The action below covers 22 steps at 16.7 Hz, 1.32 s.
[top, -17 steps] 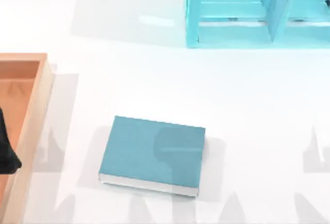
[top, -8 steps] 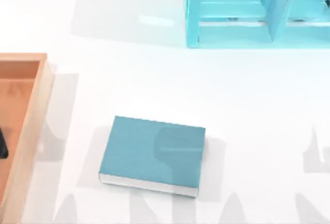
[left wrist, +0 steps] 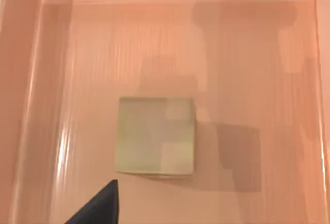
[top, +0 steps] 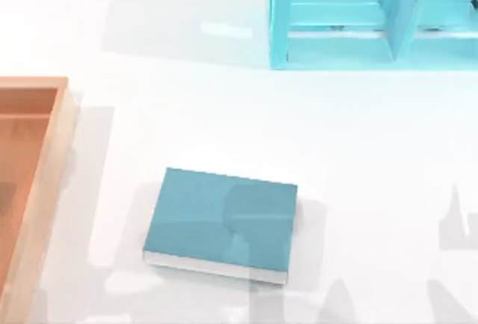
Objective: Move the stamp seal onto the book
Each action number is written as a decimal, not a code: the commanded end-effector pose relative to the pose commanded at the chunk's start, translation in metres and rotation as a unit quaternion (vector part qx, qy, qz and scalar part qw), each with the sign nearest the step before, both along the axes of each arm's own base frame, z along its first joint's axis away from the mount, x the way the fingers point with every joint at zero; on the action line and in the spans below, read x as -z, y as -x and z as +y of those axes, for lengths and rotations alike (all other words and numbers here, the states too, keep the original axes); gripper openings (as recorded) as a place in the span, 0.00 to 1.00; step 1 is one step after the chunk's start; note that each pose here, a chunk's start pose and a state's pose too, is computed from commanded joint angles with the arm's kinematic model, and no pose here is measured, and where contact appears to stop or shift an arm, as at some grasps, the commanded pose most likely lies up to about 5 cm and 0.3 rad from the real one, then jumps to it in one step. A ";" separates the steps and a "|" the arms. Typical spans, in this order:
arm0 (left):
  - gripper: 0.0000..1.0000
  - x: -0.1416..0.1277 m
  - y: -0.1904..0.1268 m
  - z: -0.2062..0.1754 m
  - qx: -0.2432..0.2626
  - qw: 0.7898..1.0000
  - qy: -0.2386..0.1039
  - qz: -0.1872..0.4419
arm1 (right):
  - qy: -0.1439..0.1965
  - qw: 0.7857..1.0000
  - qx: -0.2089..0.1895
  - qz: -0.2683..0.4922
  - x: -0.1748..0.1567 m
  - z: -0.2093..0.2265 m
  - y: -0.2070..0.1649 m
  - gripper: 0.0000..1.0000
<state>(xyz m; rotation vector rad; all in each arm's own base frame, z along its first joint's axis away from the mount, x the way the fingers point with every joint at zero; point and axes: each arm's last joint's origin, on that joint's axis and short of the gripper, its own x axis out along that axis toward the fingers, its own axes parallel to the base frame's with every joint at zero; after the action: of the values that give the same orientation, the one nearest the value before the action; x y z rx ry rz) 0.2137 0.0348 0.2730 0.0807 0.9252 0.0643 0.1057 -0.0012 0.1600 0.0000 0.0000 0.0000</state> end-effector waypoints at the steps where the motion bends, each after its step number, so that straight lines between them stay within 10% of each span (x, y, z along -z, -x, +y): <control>1: 1.00 -0.001 -0.015 0.006 -0.001 0.999 0.003 0.041 | 0.000 1.000 0.000 0.000 0.000 0.000 0.000 1.00; 10: 1.00 0.027 -0.117 0.057 0.003 0.955 0.042 0.294 | 0.000 1.000 0.000 0.000 0.000 0.000 0.000 1.00; 22: 1.00 0.064 -0.129 0.062 0.004 0.948 0.048 0.315 | 0.000 1.000 0.000 0.000 0.000 0.000 0.000 1.00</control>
<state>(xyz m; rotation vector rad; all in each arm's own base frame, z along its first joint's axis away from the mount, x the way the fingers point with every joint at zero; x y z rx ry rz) 0.3426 0.0970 0.2092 0.0115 1.5662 -0.0175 0.1057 -0.0012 0.1600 0.0000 0.0000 0.0000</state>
